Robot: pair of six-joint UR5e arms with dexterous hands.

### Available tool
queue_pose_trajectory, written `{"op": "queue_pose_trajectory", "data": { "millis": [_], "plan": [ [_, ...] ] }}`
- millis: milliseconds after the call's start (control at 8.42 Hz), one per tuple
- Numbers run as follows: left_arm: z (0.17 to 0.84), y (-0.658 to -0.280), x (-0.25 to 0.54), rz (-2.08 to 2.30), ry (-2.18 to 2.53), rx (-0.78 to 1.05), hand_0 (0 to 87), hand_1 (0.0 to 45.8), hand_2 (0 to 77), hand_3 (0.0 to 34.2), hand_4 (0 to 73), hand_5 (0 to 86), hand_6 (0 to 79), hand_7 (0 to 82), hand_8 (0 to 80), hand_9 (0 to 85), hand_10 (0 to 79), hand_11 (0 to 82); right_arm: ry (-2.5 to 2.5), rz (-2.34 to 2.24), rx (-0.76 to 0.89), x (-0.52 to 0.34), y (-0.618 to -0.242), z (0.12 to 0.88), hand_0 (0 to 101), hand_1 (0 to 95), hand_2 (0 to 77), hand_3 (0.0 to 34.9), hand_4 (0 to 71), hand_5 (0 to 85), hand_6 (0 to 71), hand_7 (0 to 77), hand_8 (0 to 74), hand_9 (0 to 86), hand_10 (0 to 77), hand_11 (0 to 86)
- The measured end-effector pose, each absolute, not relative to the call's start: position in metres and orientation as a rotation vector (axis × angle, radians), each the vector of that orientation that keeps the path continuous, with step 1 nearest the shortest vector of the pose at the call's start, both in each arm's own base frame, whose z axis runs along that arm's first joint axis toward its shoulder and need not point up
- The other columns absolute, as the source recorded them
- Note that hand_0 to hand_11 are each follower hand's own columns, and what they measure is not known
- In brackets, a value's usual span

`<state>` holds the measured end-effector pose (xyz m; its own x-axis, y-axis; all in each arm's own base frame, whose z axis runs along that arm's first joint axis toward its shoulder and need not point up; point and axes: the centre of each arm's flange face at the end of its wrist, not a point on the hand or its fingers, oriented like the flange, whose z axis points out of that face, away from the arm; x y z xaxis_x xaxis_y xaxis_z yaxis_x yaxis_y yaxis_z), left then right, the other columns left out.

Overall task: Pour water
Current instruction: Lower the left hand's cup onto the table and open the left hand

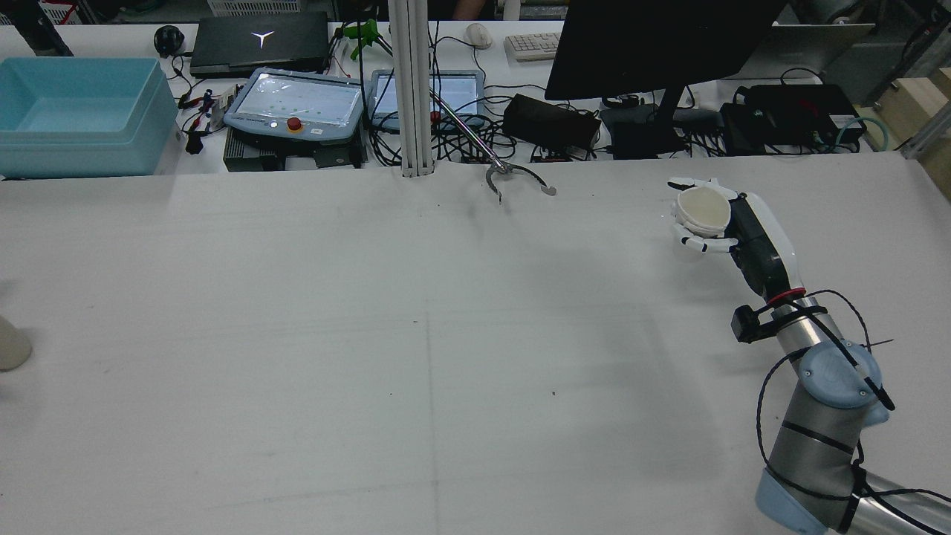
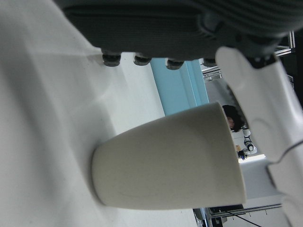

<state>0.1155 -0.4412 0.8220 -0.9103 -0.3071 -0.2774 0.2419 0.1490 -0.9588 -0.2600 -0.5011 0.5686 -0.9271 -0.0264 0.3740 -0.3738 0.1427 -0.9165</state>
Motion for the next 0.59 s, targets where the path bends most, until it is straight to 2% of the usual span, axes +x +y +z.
{"op": "queue_pose_trajectory", "data": {
  "millis": [238, 356, 475, 594],
  "plan": [
    [0.831, -0.424, 0.099, -1.838, 2.014, -0.066, 53.0, 1.1, 1.1, 13.9, 1.1, 0.0, 0.0, 0.0, 0.0, 1.1, 2.2, 0.0, -2.133, 1.863, 0.397, -0.254, -0.496, 0.580, 50, 18.5, 36.5, 0.0, 32.2, 13.1, 47.5, 42.5, 31.1, 35.5, 0.5, 0.5],
    [0.832, -0.421, 0.091, -1.846, 2.022, -0.056, 61.9, 10.9, 1.1, 12.8, 2.7, 0.0, 0.5, 0.0, 0.0, 1.1, 0.0, 6.0, -2.099, 1.867, 0.403, -0.247, -0.487, 0.595, 50, 18.5, 34.4, 0.0, 29.5, 12.5, 46.4, 39.8, 31.1, 36.0, 0.0, 0.5],
    [0.830, -0.418, 0.083, -1.849, 2.035, -0.048, 62.2, 7.1, 1.1, 10.9, 4.4, 0.0, 0.0, 0.0, 0.0, 1.1, 0.0, 3.3, -2.065, 1.869, 0.409, -0.242, -0.479, 0.620, 50, 19.1, 35.5, 0.0, 27.3, 13.1, 44.7, 37.6, 31.1, 36.0, 0.0, 0.5],
    [0.827, -0.414, 0.077, -1.848, 2.045, -0.043, 62.3, 11.4, 1.1, 10.5, 2.7, 0.0, 0.0, 0.0, 0.0, 1.1, 2.2, 5.5, -2.044, 1.859, 0.388, -0.242, -0.475, 0.653, 50, 19.1, 35.5, 0.0, 27.3, 13.1, 44.7, 37.6, 31.1, 36.0, 0.0, 0.5]
  ]
}}
